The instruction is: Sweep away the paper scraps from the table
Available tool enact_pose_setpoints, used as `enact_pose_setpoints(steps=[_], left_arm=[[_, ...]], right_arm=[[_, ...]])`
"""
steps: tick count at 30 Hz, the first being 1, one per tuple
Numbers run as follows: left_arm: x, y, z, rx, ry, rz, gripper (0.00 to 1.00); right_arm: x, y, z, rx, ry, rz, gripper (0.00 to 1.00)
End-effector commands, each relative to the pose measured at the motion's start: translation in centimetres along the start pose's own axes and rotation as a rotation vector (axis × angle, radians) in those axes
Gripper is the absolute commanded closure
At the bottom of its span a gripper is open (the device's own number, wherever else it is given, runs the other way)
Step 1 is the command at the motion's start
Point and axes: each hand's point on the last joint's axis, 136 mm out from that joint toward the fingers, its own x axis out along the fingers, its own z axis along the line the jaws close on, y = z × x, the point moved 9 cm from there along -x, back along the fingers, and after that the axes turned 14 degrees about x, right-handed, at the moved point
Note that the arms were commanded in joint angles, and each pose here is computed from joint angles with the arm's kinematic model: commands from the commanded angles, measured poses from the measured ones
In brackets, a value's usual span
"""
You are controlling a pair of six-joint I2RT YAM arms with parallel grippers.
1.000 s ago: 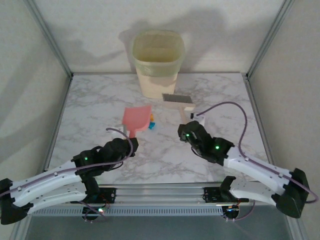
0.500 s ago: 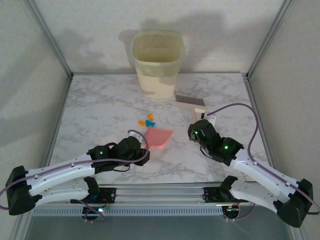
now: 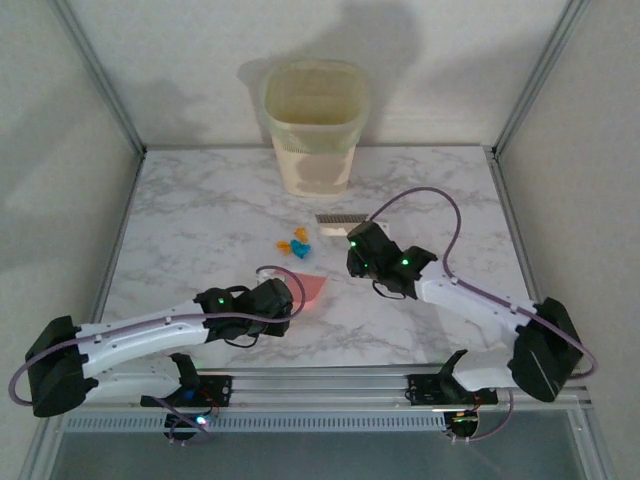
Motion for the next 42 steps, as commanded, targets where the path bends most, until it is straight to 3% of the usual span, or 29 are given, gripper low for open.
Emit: enact_pose_setpoints(steps=[1,9,22,30,42], left_arm=[[0.6,-0.4,0.4,-0.014,-0.104,-0.013,1.0],[2.3,-0.8,0.5,0.004,-0.217,-0.004,1.0],[4.0,-1.9,1.0,0.004,-0.235,0.018,1.0],[4.5,-2.2,1.8,-0.034,-0.189,0.015,1.0],[5.4,-2.2,2.7,-0.052,-0.231,0.025,1.0]], right_arm=[[0.5,-1.4,2.3,0.019,-0.047,-0.02,1.0],[4.2,-1.2,3.8,0.035,0.016,0.027,1.0],[6.7,0.2,5.6,-0.043,0.024,0.097,1.0],[7.2,1.6,6.5,-0.09,0.013,0.149,1.0],[5.6,4.9,5.9,-0.156,0.012,0.21,1.0]])
